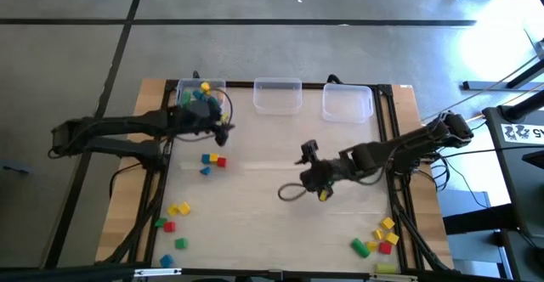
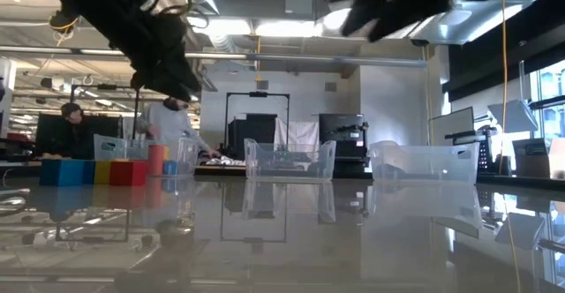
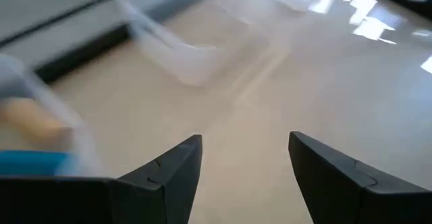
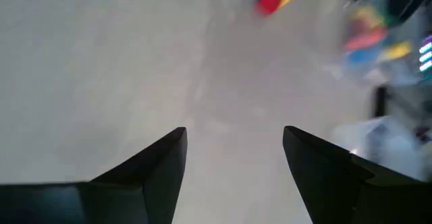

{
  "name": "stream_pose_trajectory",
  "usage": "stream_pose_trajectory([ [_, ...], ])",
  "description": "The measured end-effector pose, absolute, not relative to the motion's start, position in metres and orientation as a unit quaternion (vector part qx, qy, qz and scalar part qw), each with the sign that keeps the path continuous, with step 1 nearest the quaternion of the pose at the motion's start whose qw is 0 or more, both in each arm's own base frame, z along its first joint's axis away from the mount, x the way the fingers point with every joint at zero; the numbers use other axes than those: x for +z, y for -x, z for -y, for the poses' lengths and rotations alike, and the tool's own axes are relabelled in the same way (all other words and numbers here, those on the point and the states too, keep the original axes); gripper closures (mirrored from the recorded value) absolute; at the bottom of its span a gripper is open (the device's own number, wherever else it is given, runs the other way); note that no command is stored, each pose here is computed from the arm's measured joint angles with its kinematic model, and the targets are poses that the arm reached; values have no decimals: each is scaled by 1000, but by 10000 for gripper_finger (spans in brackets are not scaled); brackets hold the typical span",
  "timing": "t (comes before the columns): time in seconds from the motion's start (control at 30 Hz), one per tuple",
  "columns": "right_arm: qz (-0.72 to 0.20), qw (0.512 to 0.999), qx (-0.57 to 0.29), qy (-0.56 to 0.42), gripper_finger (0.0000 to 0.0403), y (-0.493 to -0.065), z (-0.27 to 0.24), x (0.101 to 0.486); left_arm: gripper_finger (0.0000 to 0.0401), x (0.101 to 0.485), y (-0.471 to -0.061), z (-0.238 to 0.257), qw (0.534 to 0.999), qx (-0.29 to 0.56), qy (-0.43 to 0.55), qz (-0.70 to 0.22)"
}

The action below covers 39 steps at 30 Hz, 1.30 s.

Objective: Sort blocks by size
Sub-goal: Put the cylindrical green block into the left transparent bin

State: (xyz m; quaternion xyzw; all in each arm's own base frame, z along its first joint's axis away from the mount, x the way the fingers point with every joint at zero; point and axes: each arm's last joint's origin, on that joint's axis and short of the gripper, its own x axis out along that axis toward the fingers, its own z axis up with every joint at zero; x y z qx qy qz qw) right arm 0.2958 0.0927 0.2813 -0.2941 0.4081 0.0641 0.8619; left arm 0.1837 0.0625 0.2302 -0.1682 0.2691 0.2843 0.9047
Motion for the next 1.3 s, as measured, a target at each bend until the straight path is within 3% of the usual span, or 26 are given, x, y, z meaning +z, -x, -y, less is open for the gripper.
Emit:
stream_pose_trajectory([
  [0.23,-489,845,90,198,153,-265,-128,271,182,229,-199,-17,928,197,181,-258],
  [0.77,-552,833,25,5,153,-208,-191,237,182,216,-222,37,940,157,191,-234],
  [1.07,-643,753,19,-137,153,-181,-230,206,182,208,-228,40,942,151,170,-246],
  [1.3,-656,726,-19,-204,153,-171,-249,195,182,209,-228,40,945,148,156,-246],
])
